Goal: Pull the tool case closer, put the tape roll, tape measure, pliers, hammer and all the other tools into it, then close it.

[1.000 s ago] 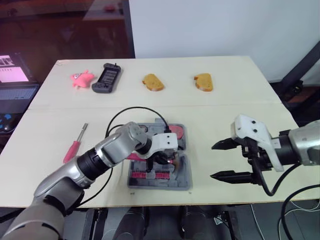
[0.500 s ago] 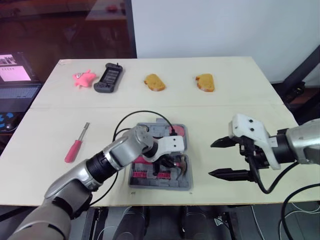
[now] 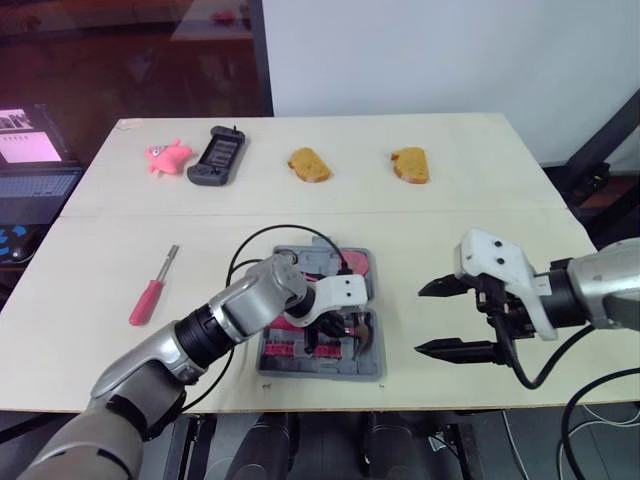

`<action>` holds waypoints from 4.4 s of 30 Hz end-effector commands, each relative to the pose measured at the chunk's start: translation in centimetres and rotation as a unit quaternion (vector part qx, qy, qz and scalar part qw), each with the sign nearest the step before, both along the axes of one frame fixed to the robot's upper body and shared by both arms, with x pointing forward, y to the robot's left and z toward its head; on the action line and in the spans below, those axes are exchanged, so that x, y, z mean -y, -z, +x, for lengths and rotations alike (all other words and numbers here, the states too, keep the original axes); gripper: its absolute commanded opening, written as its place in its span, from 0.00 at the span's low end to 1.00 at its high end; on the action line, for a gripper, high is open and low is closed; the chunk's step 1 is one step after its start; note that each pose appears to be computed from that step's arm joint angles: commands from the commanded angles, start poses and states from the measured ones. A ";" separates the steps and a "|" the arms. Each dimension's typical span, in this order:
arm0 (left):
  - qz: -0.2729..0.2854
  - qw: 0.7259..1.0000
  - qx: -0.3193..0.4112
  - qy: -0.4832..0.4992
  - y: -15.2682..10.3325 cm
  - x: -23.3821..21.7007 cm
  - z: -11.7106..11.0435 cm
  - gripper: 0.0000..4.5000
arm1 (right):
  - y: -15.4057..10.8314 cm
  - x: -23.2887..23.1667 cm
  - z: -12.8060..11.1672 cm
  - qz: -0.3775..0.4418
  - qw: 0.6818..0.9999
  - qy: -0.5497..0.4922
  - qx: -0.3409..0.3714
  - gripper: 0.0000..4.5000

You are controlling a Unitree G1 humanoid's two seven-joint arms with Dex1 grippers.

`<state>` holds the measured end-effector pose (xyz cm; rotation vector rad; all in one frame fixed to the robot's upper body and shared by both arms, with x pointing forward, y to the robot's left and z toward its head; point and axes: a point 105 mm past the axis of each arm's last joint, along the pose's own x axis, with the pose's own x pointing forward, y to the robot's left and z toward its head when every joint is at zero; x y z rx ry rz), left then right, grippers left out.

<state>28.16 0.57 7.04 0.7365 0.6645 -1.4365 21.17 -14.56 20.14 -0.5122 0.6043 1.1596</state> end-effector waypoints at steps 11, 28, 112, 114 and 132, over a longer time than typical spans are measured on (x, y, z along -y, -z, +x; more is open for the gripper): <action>-0.007 1.000 0.029 0.008 0.3 1.3 0.3 0.01 | -0.5 0.2 0.1 -0.006 1.000 0.000 0.019 1.00; -0.030 0.998 0.040 -0.032 -4.0 -1.1 1.9 0.86 | -0.3 0.2 0.2 -0.004 1.000 -0.006 0.017 1.00; -0.263 0.925 0.134 -0.237 -5.9 -21.0 0.1 0.90 | 1.1 1.3 4.0 0.122 0.990 -0.015 0.072 1.00; -0.269 0.896 0.153 -0.317 -6.3 -25.4 -0.8 1.00 | 2.4 3.8 4.9 0.137 0.988 0.041 0.061 1.00; -0.223 0.770 0.211 -0.559 -4.6 -39.6 -11.2 1.00 | 7.1 13.8 4.8 0.164 0.962 0.216 0.032 1.00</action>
